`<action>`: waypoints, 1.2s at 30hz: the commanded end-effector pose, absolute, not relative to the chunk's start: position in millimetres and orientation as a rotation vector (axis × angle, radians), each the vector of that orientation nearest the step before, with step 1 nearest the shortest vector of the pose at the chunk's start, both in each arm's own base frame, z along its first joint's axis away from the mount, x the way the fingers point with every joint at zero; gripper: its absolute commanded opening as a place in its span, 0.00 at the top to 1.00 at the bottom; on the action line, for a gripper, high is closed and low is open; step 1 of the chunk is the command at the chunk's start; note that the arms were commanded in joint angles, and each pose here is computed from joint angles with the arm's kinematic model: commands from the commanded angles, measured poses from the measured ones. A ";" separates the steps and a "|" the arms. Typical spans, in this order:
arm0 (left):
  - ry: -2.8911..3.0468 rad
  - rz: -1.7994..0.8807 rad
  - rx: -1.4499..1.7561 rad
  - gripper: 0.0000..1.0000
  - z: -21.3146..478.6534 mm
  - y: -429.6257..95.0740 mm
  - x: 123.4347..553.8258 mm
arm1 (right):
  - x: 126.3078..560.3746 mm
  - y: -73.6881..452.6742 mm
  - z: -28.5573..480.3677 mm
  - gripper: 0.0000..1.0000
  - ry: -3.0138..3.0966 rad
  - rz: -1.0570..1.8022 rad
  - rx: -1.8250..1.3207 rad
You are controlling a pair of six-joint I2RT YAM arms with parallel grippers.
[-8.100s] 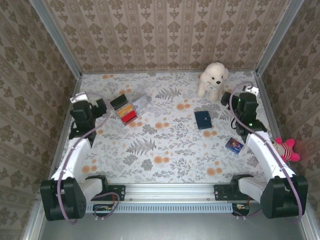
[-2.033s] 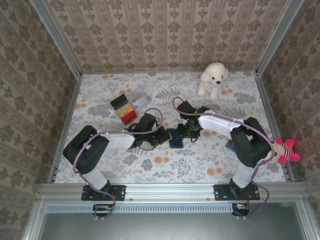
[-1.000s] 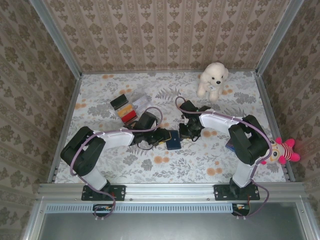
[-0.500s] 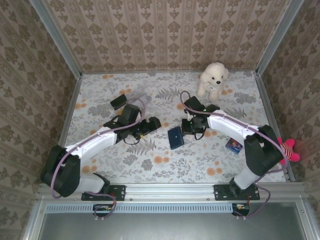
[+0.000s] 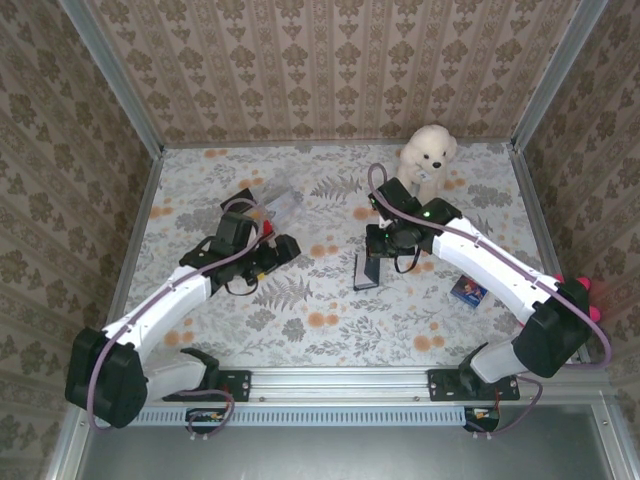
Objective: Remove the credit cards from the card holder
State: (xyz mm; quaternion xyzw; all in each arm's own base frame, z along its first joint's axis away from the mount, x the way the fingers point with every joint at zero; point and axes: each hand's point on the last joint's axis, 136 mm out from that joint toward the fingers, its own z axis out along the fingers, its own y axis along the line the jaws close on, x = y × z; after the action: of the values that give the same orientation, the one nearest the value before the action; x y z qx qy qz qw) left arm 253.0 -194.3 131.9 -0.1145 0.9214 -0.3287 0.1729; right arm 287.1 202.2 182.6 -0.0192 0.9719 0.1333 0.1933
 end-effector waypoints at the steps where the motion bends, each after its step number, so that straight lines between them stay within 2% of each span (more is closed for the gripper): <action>1: 2.651 -0.895 -0.313 0.00 124.5 -184.2 243.7 | 286.3 193.1 188.3 1.00 2.729 0.251 -0.042; 7: 2.649 -0.891 -0.301 0.00 124.5 -184.4 245.1 | 291.6 231.7 164.0 1.00 2.780 0.334 -0.092; 15: 2.650 -0.901 -0.281 0.00 124.6 -186.4 245.2 | 300.4 293.5 161.4 1.00 2.750 0.736 -0.074; 22: 2.661 -0.905 -0.207 0.02 124.4 -202.6 248.1 | 303.8 262.3 140.2 1.00 2.787 0.683 0.017; 25: 2.683 -0.897 -0.162 0.06 121.5 -217.7 250.4 | 301.3 247.8 126.2 1.00 2.815 0.717 0.039; 36: 2.791 -0.909 -0.088 0.35 93.2 -277.2 259.5 | 293.7 198.1 73.4 1.00 2.914 0.639 0.055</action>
State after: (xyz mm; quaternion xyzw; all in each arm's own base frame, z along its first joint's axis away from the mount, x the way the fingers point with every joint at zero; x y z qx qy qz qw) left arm 252.5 -265.6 93.3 -0.0266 0.9485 -0.2985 0.1023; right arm 297.8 199.0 73.6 0.0411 0.9755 0.2013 0.0780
